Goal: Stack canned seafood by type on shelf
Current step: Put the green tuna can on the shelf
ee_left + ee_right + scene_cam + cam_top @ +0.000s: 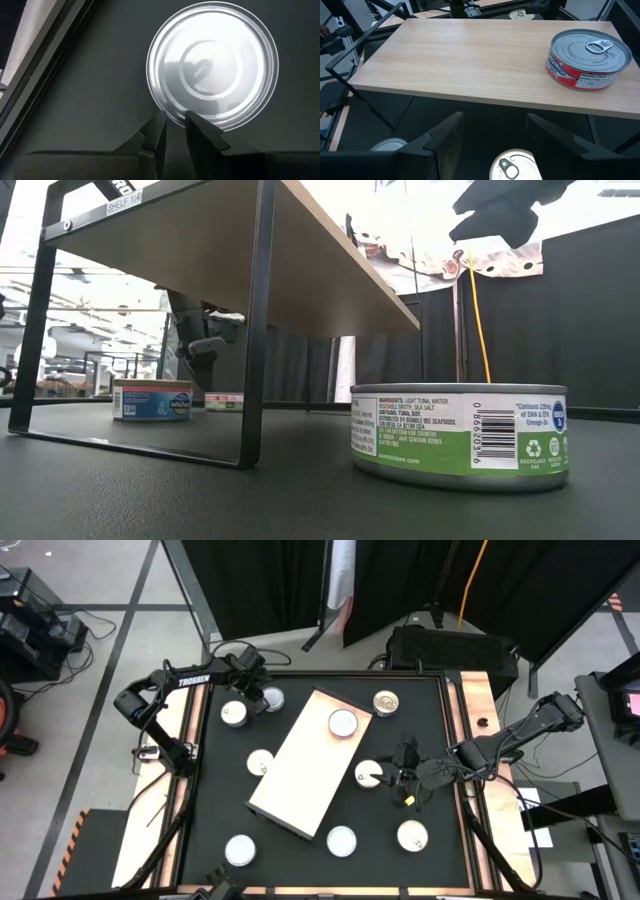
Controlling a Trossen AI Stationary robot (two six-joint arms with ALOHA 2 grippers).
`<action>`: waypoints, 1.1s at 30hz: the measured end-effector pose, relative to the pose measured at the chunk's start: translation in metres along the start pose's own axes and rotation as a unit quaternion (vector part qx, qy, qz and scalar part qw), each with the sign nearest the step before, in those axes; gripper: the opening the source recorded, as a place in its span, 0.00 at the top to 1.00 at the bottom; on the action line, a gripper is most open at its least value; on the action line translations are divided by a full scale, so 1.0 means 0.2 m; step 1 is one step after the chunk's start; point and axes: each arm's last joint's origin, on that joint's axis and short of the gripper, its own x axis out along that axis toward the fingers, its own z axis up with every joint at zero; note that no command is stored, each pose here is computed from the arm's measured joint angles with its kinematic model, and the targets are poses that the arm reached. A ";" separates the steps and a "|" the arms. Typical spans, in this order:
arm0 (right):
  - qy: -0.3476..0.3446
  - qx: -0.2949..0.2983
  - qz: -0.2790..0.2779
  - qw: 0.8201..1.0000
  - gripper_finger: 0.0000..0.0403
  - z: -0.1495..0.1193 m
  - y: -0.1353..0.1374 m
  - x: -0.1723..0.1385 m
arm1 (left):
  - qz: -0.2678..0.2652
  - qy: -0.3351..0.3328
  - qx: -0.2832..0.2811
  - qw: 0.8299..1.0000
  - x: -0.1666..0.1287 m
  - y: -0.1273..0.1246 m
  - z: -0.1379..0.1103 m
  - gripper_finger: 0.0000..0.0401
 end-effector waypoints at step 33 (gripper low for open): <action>0.000 -0.012 0.000 1.000 0.48 0.00 0.00 0.00 | 0.024 0.006 -0.045 0.999 0.00 0.02 -0.01 0.98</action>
